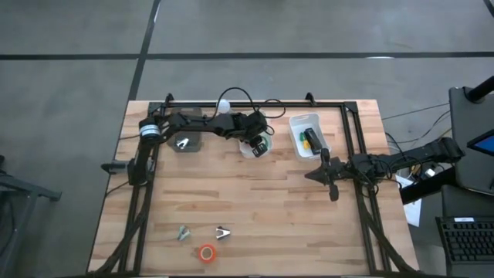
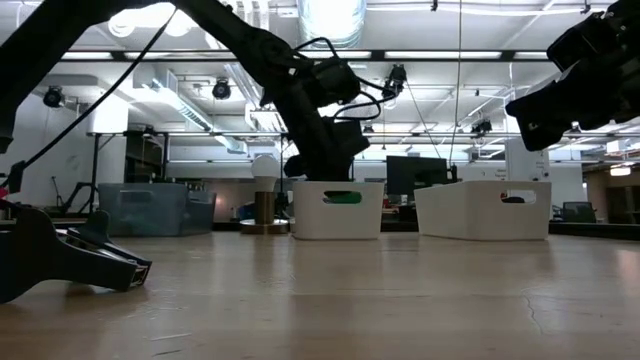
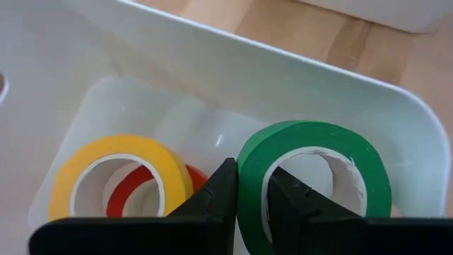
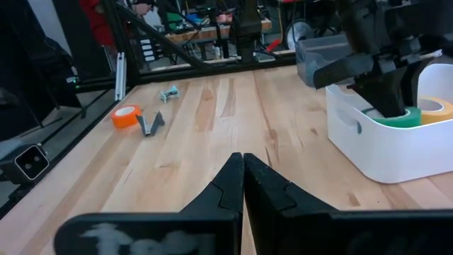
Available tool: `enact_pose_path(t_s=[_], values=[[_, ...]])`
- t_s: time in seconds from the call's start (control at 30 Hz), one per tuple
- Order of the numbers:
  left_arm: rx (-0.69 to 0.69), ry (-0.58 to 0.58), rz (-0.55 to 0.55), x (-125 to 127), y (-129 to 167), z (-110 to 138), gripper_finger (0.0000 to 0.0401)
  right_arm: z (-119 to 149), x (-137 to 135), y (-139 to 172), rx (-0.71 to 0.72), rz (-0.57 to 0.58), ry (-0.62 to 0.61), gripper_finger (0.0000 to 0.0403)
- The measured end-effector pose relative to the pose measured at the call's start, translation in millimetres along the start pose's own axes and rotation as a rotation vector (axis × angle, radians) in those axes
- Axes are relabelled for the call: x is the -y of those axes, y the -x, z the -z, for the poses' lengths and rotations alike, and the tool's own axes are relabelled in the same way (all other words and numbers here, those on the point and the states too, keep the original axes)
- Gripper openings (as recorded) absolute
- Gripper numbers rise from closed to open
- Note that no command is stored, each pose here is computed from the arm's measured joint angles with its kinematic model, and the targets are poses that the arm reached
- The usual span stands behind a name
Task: Pick and place Stapler, Stapler remover, tape
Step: Put the green masking tape into the left white bin, then put the orange masking tape into the left white bin
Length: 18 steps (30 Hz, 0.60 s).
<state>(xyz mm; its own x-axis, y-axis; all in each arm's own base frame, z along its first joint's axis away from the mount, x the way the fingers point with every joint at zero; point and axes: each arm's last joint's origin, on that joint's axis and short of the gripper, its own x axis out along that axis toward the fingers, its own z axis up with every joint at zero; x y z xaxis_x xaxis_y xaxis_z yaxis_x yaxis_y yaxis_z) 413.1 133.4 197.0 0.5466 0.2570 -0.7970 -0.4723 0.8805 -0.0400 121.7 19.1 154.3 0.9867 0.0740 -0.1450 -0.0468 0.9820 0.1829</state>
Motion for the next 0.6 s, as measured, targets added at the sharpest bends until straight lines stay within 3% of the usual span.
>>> enact_pose_path(t_s=[0.6], values=[[0.002, -0.001, 0.002, -0.1, 0.0, -0.1, 0.015, -0.1, 0.0, 0.0, 0.0, 0.0, 0.0, 0.0009]])
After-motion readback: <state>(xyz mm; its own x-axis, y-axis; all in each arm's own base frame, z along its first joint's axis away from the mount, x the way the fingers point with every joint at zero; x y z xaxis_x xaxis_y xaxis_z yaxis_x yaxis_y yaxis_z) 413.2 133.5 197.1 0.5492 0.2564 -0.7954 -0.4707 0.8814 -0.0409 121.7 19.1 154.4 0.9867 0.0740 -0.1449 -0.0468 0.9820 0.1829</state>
